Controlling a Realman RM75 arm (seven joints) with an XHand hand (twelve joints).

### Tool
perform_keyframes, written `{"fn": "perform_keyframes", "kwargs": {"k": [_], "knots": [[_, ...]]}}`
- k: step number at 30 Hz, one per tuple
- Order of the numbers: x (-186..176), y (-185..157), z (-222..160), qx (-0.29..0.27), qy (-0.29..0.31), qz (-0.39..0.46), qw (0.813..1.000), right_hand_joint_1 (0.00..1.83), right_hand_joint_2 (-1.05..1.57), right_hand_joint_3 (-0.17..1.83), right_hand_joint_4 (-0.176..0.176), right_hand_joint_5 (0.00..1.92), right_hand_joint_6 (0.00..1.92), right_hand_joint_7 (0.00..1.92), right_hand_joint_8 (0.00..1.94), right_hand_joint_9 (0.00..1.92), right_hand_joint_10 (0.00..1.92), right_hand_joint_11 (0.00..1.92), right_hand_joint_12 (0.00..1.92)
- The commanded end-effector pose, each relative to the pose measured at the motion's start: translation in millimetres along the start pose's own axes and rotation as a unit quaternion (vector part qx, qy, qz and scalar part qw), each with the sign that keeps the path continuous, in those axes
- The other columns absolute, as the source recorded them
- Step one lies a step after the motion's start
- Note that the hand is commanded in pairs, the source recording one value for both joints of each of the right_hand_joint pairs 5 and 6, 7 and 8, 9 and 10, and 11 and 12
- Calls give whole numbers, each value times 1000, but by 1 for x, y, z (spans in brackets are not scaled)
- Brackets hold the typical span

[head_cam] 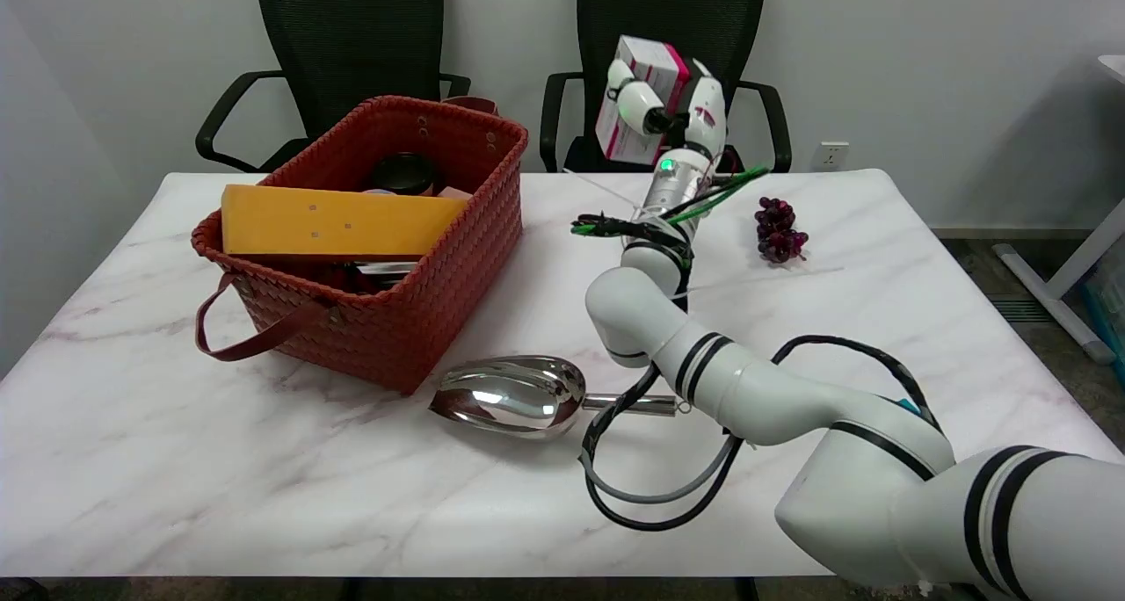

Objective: Place the white paper box into the brown storage basket.

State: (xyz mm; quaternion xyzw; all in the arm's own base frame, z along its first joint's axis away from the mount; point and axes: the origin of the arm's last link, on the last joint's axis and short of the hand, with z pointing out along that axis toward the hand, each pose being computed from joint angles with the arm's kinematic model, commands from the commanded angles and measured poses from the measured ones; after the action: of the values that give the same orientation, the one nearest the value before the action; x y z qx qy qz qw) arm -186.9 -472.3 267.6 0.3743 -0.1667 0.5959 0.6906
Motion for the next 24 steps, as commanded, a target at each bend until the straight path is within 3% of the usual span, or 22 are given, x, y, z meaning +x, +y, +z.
{"fn": "perform_keyframes", "kwargs": {"k": [1, 7, 24], "knots": [[-13, -63, -14, 111, -68, 43, 991, 1117, 1335, 845, 0, 1095, 1095, 1255, 1255, 925, 925, 923, 923], [-29, -81, -24, 132, -106, 51, 984, 1117, 1339, 828, 0, 1106, 1106, 1284, 1284, 1003, 1003, 1057, 1057], [-95, -108, -47, 133, -248, 89, 956, 1125, 1216, 858, 0, 1132, 1132, 1282, 1282, 963, 963, 981, 981]]}}
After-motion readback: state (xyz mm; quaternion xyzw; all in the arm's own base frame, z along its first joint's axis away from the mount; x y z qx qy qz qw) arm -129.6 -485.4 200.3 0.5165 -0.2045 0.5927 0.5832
